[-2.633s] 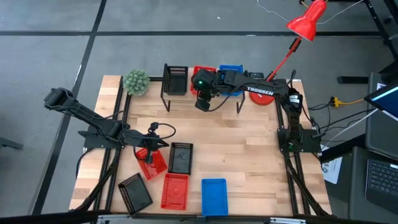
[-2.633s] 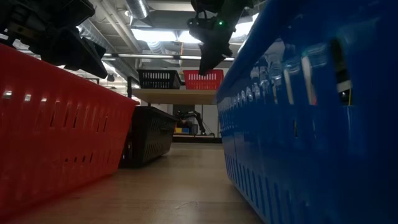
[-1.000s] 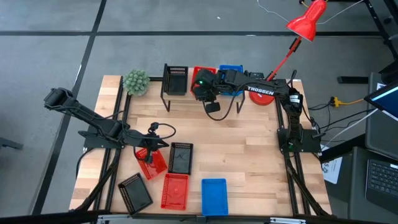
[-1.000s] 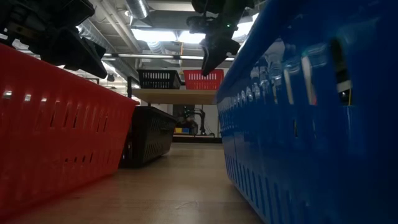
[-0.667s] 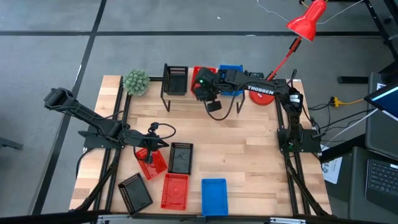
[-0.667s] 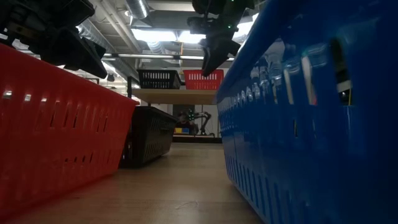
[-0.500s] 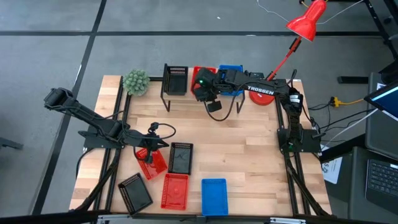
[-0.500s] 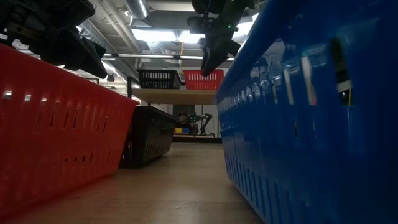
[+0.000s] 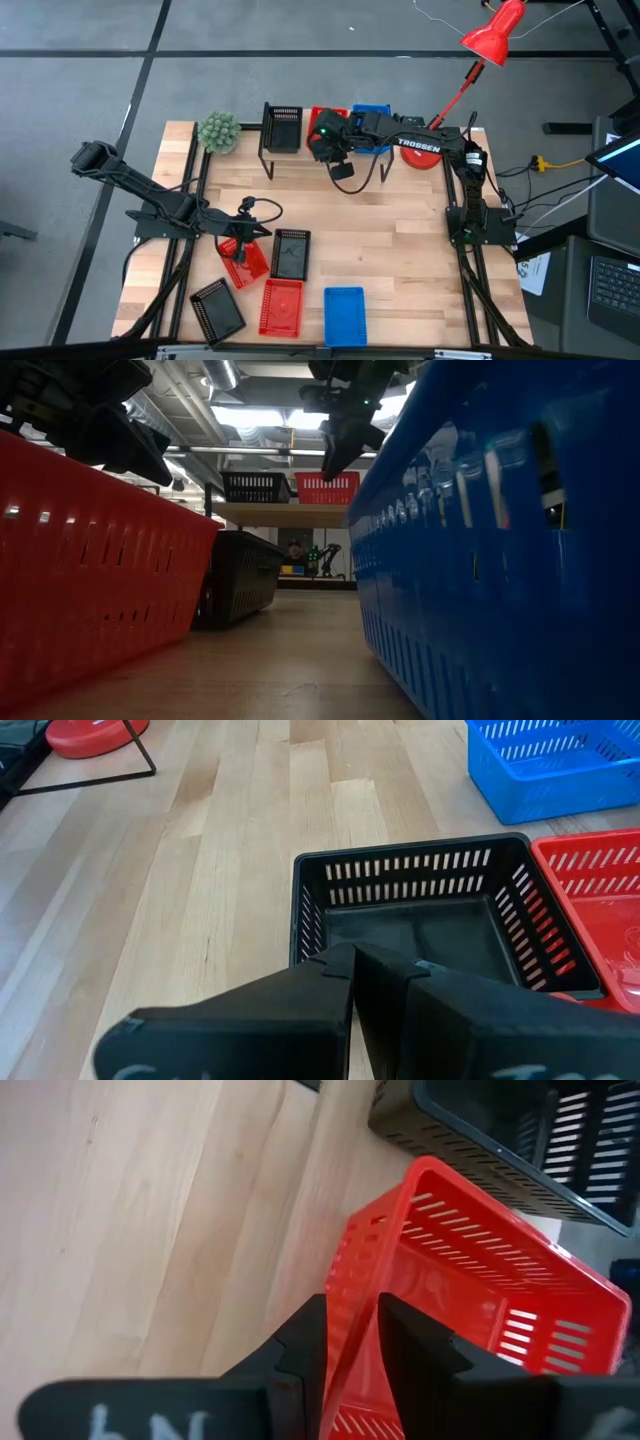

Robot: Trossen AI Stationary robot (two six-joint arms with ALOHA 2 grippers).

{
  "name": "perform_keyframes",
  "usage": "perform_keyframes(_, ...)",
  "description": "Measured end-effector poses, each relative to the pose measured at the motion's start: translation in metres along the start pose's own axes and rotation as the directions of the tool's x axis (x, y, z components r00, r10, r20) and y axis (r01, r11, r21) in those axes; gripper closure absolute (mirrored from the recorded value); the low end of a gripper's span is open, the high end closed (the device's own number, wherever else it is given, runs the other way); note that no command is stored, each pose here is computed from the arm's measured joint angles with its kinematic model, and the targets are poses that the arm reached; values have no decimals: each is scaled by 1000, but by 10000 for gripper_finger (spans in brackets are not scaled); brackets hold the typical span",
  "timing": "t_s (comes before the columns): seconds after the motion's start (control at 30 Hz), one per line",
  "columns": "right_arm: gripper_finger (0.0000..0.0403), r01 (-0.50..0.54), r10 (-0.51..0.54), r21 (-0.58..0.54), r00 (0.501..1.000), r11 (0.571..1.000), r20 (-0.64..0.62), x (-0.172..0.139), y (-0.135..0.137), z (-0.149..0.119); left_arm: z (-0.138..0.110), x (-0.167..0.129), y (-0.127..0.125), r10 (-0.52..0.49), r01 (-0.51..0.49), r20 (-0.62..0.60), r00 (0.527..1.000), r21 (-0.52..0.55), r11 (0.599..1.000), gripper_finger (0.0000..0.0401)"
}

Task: Stack baskets on shelf by color
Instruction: Put the top right red bin on the shelf

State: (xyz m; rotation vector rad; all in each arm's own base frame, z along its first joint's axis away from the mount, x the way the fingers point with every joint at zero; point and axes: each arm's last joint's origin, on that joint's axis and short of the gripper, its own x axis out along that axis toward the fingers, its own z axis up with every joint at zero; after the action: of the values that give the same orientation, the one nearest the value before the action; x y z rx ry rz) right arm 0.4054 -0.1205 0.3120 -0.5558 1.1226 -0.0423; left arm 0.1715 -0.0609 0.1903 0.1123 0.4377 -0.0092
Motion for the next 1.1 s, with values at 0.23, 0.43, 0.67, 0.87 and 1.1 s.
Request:
perform_keyframes(0.23, 311, 30, -32, 60, 999, 998, 34, -12, -7, 5, 0, 0, 0, 0, 0, -1, 1000, 0, 1000, 401)
perform_keyframes(0.43, 311, -8, 2, 136, 999, 991, 43, -32, -9, 8, 0, 0, 0, 0, 0, 0, 1000, 0, 1000, 401)
perform_keyframes(0.67, 311, -112, 115, 235, 993, 966, -2, -51, 5, 10, 0, 0, 0, 0, 0, 0, 1000, 0, 1000, 401)
perform_keyframes(0.87, 311, -147, 169, 275, 984, 950, -58, -43, 15, 6, 0, 0, 0, 0, 0, 0, 1000, 0, 1000, 401)
perform_keyframes(1.1, 311, -49, 93, 285, 985, 957, -144, -18, 15, -4, 0, 0, 0, 0, 0, 0, 1000, 0, 1000, 401)
